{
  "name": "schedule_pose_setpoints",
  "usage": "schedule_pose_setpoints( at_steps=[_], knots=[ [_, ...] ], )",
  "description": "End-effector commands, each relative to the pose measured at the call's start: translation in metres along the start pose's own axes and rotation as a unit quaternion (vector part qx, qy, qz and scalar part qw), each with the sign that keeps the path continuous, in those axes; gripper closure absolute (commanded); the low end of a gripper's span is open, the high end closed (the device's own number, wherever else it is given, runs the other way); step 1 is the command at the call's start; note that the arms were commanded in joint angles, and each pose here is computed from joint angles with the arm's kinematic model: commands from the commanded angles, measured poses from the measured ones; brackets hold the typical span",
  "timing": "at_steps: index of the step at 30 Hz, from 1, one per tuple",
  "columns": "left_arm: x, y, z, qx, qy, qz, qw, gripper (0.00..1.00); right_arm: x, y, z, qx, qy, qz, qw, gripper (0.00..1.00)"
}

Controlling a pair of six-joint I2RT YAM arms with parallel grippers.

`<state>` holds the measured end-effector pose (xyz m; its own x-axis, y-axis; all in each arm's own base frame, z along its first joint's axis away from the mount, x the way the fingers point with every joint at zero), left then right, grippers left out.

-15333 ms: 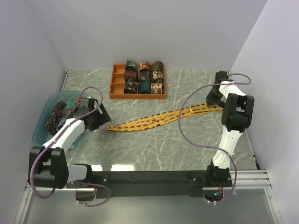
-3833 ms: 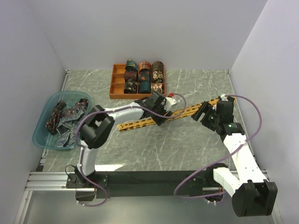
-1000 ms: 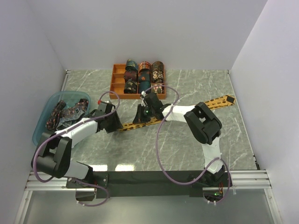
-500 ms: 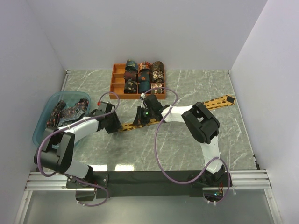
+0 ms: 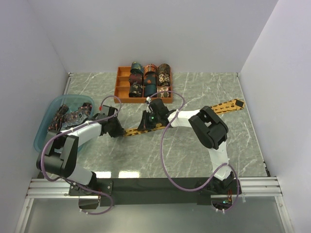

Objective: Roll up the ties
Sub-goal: Roll the tie

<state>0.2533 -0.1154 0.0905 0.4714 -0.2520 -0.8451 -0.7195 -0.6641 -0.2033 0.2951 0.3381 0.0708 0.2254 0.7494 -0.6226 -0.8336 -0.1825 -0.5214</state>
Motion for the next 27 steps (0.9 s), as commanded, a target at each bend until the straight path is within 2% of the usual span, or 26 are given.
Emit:
schedule_pose_setpoints(
  at_steps=[1,9,17,27],
  knots=[
    [-0.01,-0.007,-0.013,0.009,0.032,-0.011,0.999,0.81,0.009,0.017,-0.011,-0.005,0.022,0.023,0.999,1.0],
    [-0.035,-0.015,-0.043,0.026,0.082,-0.013,0.996,0.89,0.009,0.017,-0.012,-0.005,0.023,0.024,0.999,1.0],
    [-0.053,-0.005,-0.076,0.048,0.135,-0.002,0.99,0.87,0.012,0.015,-0.011,-0.003,0.019,0.023,1.0,1.0],
    [-0.034,0.017,-0.108,0.072,0.15,0.028,0.986,0.86,0.006,0.011,-0.006,-0.01,0.012,0.011,1.0,1.0]
  ],
)
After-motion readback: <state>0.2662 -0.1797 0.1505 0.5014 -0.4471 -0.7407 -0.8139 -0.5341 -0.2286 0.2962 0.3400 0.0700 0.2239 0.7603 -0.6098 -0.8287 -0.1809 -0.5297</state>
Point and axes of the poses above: each gripper's point midway between its finger pads, its own x axis out along the fingers, its own z axis along the line the jaws close on, y = z × x, the point moved 8 cm from there along -x, back along the fingers, and after that the axes turned 13 degrees about -x, right-handed, at the moved point
